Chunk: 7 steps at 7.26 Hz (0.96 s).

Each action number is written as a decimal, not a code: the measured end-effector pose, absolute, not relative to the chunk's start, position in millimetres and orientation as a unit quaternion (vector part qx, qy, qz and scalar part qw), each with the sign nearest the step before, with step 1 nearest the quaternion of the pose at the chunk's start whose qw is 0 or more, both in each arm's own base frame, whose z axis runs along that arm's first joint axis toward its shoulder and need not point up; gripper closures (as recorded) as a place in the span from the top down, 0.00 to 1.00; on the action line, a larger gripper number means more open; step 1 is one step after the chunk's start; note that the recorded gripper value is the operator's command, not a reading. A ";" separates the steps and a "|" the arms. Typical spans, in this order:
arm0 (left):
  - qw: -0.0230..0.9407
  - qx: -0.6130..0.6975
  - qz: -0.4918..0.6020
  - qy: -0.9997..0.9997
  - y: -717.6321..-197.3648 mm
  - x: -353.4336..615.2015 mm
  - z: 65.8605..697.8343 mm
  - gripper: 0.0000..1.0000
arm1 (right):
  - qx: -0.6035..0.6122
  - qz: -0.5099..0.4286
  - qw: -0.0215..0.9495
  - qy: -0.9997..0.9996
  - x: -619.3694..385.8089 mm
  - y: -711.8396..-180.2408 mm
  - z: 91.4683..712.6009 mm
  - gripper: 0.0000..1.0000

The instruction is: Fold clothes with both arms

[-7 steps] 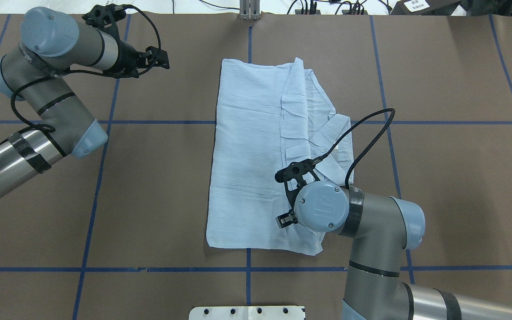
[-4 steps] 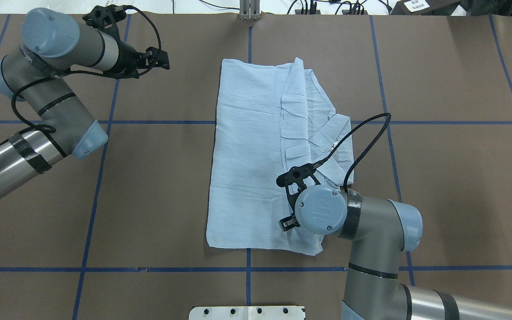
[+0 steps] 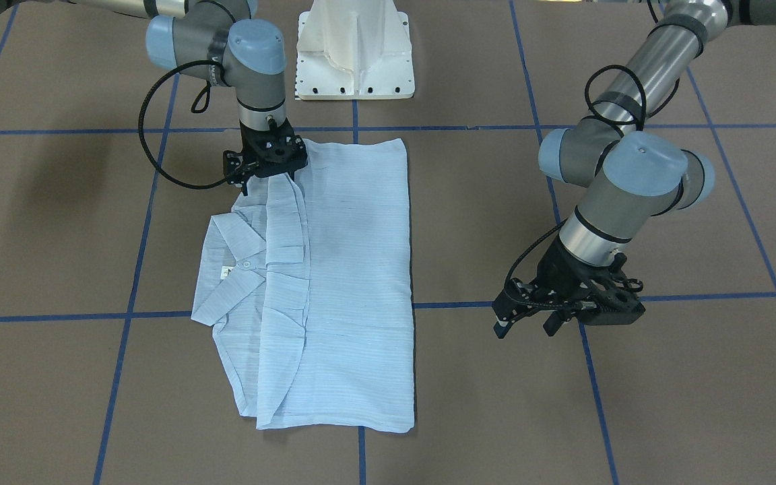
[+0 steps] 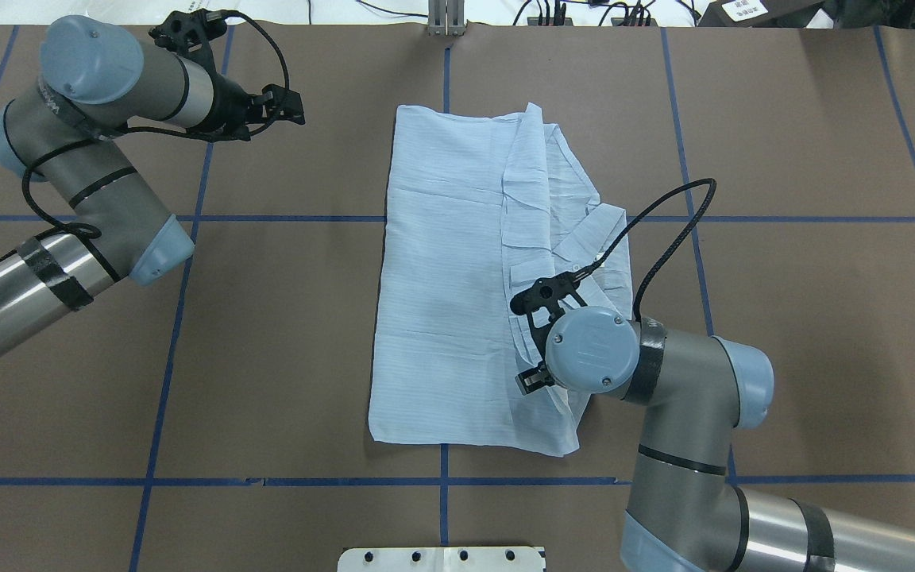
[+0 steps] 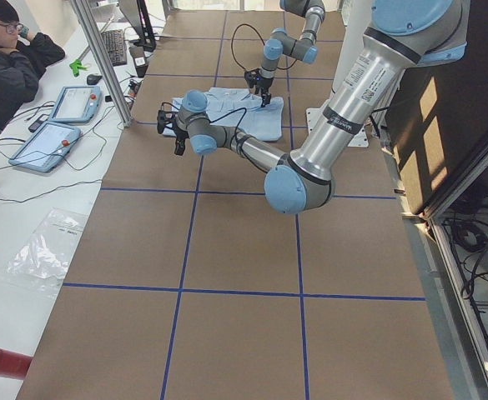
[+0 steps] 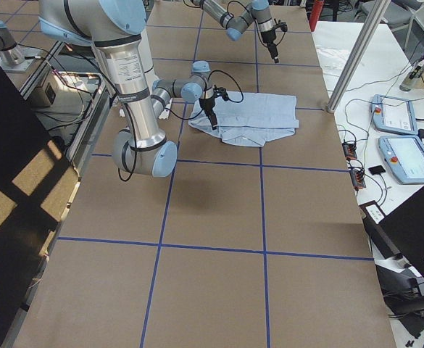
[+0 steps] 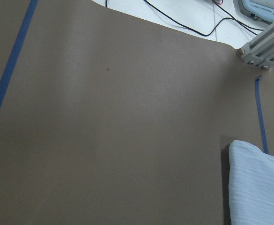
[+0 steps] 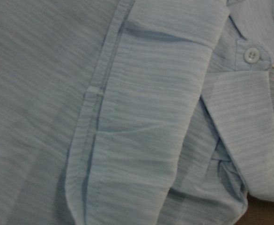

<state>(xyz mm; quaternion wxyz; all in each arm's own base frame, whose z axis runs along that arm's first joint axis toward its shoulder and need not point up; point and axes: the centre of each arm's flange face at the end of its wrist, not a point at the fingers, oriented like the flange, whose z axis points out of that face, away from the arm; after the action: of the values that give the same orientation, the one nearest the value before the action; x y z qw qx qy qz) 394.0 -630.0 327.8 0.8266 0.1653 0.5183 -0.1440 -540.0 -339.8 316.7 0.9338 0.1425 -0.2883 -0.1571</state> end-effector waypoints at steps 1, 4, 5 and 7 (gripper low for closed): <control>0.826 0.166 -0.144 0.519 -630.2 394.7 325.7 1.00 | 0.140 -0.160 0.936 -0.280 -530.0 -345.1 329.6 1.00; 0.826 0.165 -0.144 0.520 -630.8 396.1 321.6 1.00 | 0.129 -0.177 0.943 -0.250 -462.2 -346.1 386.9 1.00; 0.826 0.165 -0.144 0.520 -630.8 396.2 320.1 1.00 | 0.128 -0.183 0.945 -0.241 -440.5 -342.3 402.1 1.00; 0.826 0.165 -0.144 0.520 -630.9 396.3 319.0 1.00 | 0.133 -0.174 0.941 -0.258 -422.0 -353.8 389.9 1.00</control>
<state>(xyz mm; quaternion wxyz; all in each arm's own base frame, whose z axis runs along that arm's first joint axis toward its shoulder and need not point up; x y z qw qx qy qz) 396.3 -630.9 319.0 0.8257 0.1653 0.5199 -0.1438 -422.0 -353.8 389.9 0.9411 0.1332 -0.2575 -0.1740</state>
